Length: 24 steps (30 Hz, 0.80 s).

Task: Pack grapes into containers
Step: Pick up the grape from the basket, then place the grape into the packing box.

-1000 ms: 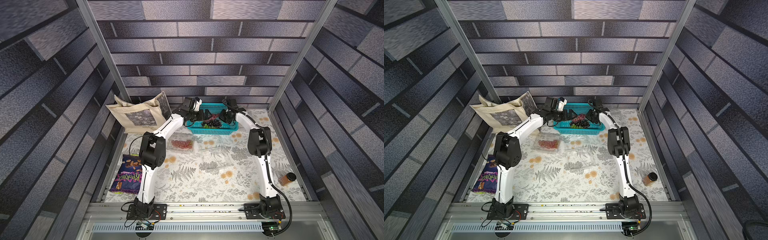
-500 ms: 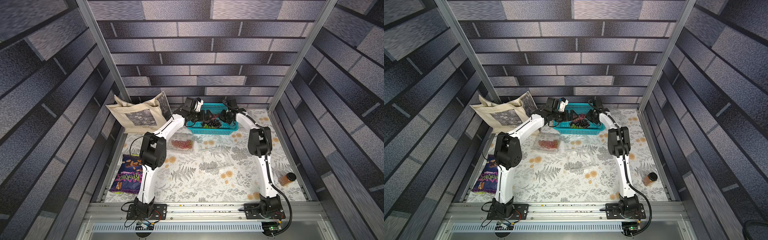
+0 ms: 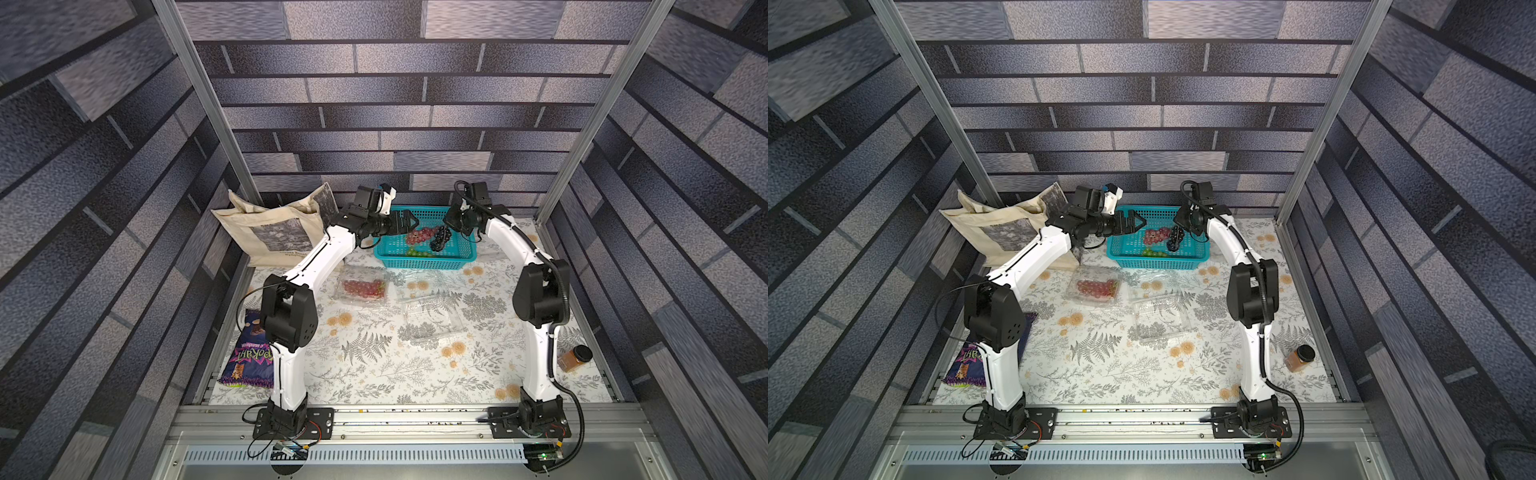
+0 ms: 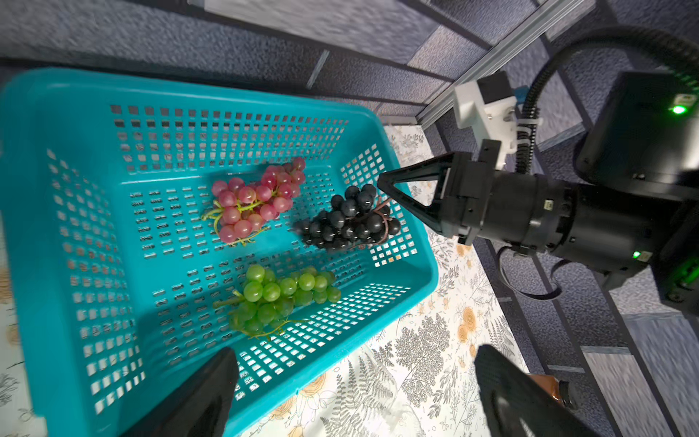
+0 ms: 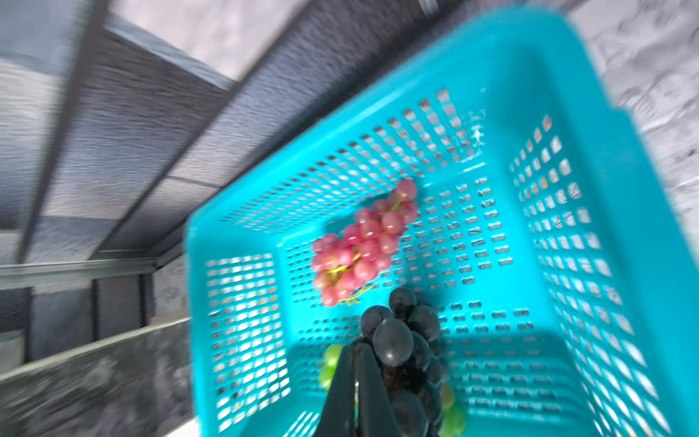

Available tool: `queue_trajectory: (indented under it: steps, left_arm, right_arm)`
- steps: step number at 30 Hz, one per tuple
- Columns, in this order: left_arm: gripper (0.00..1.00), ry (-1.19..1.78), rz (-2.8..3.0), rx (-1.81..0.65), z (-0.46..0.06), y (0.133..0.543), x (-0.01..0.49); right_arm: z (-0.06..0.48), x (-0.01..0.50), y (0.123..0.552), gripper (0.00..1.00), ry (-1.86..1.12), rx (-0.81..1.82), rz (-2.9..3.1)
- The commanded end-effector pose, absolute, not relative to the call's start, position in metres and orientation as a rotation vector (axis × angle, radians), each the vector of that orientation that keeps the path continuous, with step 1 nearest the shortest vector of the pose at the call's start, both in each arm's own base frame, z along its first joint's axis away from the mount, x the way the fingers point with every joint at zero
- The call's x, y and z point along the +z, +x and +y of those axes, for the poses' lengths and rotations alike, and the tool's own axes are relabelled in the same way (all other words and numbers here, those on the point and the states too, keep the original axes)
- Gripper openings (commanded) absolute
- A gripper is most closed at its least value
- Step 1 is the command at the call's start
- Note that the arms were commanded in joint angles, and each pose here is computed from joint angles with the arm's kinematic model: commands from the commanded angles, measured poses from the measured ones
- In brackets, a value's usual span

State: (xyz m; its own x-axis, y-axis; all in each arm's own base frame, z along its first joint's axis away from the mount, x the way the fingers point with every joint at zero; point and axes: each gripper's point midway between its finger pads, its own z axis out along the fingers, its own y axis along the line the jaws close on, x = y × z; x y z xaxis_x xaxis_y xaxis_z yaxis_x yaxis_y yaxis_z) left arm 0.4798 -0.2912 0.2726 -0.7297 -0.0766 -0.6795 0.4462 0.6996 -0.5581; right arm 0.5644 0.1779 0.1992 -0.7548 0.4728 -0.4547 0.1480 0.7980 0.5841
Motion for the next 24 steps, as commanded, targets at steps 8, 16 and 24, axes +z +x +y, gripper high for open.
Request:
queue_trajectory:
  steps: [8,16,24]
  left_arm:
    - [1.0,0.304,2.117,-0.945,-0.282,0.423,0.284]
    - [1.0,0.179,2.03,-1.036,-0.277,0.374,0.274]
    - [1.0,0.113,2.044,-0.959,-0.254,0.333,0.252]
  right_arm:
    - [0.189,0.279,0.504,0.0,0.348,0.717,2.322]
    - [0.216,0.297,0.447,0.0,0.279,0.753,2.32]
    - [0.226,0.284,0.379,0.0,0.215,0.743,2.37]
